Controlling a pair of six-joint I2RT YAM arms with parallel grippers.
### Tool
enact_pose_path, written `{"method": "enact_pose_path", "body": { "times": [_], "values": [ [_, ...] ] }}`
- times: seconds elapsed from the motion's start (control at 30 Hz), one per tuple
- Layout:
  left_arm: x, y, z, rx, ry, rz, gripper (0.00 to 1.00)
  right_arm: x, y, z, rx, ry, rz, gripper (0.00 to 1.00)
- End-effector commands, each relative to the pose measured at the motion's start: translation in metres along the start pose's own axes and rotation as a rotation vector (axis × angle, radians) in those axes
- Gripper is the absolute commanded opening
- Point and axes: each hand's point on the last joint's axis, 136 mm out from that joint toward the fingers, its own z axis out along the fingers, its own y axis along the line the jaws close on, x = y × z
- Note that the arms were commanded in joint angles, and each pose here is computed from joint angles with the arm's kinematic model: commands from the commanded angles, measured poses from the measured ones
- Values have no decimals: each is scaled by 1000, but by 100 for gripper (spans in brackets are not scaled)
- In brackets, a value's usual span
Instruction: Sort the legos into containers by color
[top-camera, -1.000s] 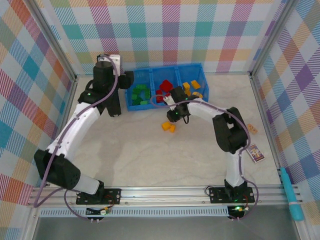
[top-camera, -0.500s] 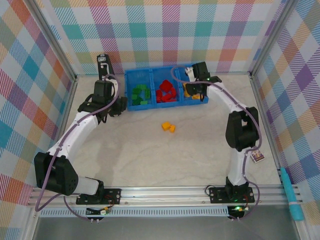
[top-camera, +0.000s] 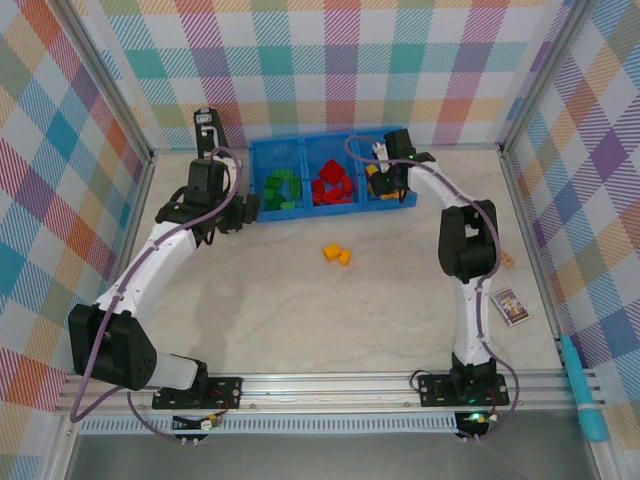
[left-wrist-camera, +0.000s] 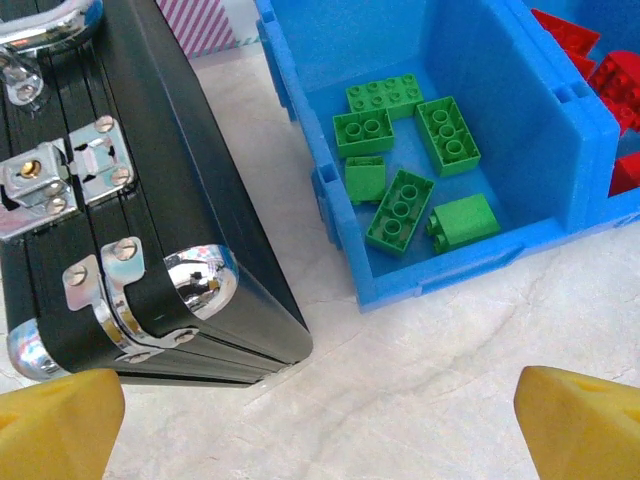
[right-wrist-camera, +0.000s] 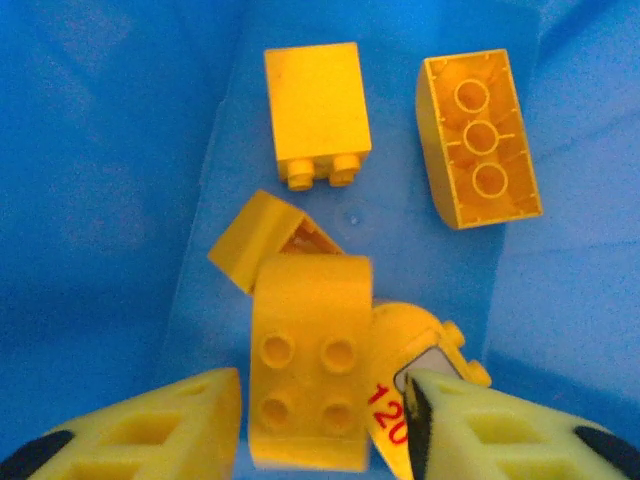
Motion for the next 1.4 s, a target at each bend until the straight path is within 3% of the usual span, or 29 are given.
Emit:
{"method": "enact_pose_path", "body": {
  "times": [0.0,0.13,0.3,0.47,0.6,0.97,1.17,1.37],
  "values": [
    [-13,-2,-6,0,-20,5,100,-21,8,-45,-33,-91,6,55],
    [-17,-3,-14,8,-31,5,100,-15,31,-80,-67,-118,-7,61],
    [-20,-6,-22,26,-47,6,100,22,88,-104,-211,-41,123,62],
    [-21,-9,-26,50,-54,8,100,55,163,-116,-324,-25,-27,70],
    [-22,-11,-31,64,-67,3,100,69,195,-116,-388,19,-113,73],
    [-23,-8,-57,62,-99,6,100,96,220,-82,-409,153,-143,72],
    [-35,-3,-87,57,-185,3,100,111,222,-56,-382,212,-163,74],
    [-36,-3,-93,58,-210,1,100,118,224,-39,-355,245,-186,71]
  ]
}}
